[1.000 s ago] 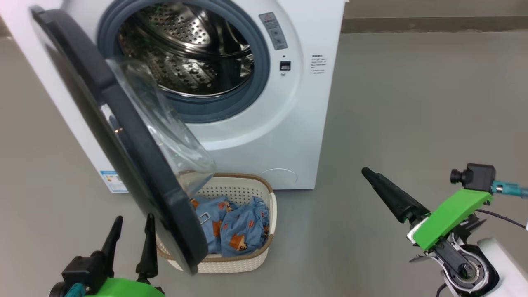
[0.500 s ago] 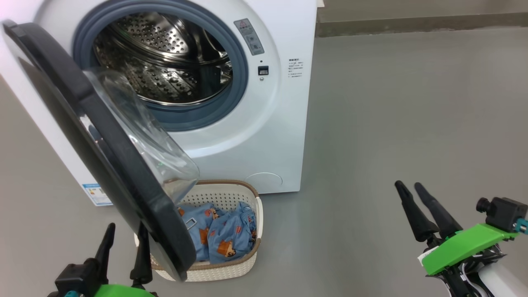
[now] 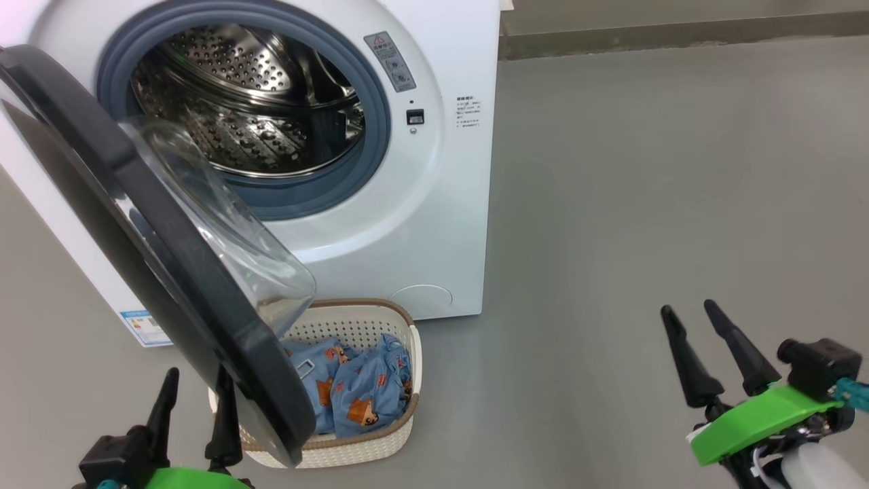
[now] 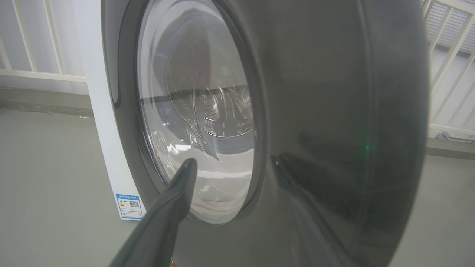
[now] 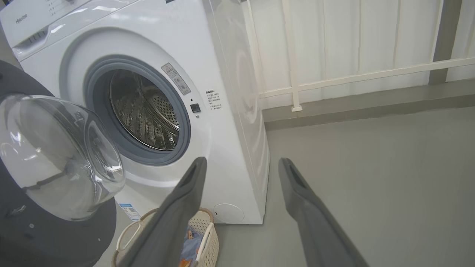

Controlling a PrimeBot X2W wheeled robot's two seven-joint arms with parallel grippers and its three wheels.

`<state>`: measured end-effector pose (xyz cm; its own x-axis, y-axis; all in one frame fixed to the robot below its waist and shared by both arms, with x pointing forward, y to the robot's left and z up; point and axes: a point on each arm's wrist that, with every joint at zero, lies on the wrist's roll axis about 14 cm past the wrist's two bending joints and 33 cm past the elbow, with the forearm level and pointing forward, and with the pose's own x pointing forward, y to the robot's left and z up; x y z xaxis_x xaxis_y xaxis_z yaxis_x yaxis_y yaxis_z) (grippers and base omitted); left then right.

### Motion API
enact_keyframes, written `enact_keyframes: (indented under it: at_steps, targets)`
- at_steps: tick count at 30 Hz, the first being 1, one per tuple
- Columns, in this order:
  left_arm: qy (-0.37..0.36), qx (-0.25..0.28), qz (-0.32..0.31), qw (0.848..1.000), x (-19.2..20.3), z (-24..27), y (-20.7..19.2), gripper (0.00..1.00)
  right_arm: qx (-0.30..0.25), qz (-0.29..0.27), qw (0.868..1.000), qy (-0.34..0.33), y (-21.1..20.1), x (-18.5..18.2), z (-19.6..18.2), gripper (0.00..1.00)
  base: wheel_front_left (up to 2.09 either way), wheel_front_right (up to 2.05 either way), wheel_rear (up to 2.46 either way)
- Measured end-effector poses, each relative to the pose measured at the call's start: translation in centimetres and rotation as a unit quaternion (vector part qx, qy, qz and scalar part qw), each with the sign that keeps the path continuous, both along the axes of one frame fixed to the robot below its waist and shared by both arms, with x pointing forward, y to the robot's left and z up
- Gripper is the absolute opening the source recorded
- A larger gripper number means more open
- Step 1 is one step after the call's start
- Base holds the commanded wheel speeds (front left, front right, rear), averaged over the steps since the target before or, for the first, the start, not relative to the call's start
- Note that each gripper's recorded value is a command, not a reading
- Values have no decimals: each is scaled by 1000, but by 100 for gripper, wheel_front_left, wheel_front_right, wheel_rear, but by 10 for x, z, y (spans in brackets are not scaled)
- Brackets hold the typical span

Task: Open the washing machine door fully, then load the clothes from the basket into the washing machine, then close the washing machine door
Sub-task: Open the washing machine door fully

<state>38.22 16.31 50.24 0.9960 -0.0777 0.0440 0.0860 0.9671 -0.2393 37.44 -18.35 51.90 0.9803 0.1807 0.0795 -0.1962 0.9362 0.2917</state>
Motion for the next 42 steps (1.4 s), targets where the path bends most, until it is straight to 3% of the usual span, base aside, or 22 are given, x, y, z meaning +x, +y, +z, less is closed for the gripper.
enact_keyframes:
  at_steps: [12, 42]
  targets:
    - [1, -1, 6, 1000, -2, -1, 3, 100, -56, 12, 998, 4, 9, -3, -11, 100, 0, 0, 0]
    - [2, -2, 8, 1000, -3, -3, 5, 100, -56, 19, 998, 13, 16, -4, -18, 100, 0, 0, 0]
